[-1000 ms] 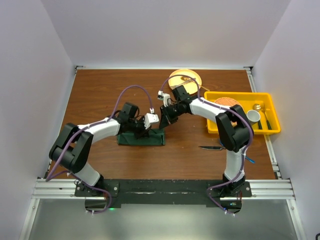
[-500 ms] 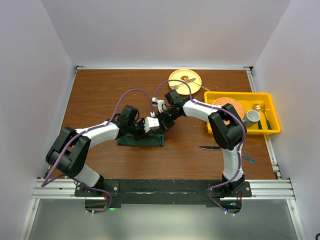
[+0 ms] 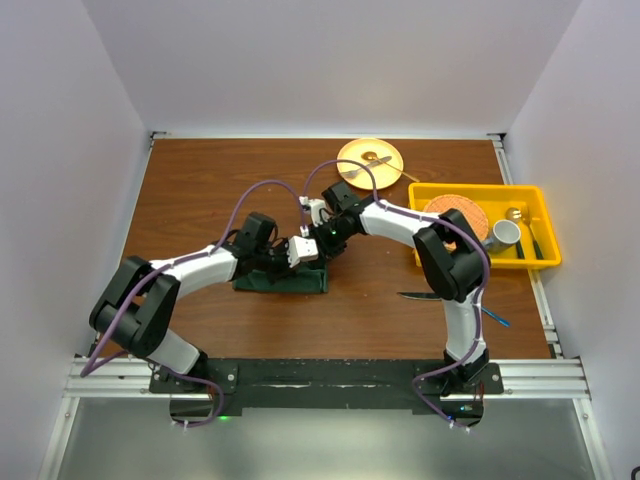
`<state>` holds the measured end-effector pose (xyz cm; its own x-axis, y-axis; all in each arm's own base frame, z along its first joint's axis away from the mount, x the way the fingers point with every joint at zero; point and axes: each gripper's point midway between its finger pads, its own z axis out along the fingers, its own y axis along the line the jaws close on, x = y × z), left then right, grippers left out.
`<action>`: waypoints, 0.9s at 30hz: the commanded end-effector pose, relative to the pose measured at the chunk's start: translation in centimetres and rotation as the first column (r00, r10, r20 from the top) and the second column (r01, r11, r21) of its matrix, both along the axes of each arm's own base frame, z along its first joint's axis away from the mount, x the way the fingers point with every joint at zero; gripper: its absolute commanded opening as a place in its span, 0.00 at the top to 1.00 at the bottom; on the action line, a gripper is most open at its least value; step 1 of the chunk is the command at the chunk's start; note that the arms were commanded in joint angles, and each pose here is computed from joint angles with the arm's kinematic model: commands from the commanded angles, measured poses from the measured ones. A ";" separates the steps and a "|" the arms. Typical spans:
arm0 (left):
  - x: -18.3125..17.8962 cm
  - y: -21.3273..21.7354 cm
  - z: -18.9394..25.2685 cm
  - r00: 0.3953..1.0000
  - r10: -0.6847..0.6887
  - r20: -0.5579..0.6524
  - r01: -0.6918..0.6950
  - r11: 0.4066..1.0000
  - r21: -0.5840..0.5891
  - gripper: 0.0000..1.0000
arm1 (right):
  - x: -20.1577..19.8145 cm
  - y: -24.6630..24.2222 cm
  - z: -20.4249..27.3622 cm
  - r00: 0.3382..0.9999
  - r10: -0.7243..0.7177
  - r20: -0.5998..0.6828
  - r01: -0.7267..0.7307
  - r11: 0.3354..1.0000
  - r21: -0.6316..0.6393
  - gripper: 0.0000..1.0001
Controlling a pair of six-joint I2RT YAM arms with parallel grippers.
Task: Fold the napkin into a case and place the utensils inside
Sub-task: Stuff the top corner of the smaller-rectangle-folded napkin into the folded napkin.
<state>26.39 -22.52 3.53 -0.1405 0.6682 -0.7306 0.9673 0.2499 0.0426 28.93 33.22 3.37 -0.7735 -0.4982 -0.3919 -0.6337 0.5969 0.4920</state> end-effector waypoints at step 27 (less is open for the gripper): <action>-0.4 -0.2 1.0 1.000 0.003 0.031 -0.002 1.000 -0.028 1.00 | 0.6 2.1 1.2 0.991 -0.053 0.123 0.065 0.993 -0.103 1.00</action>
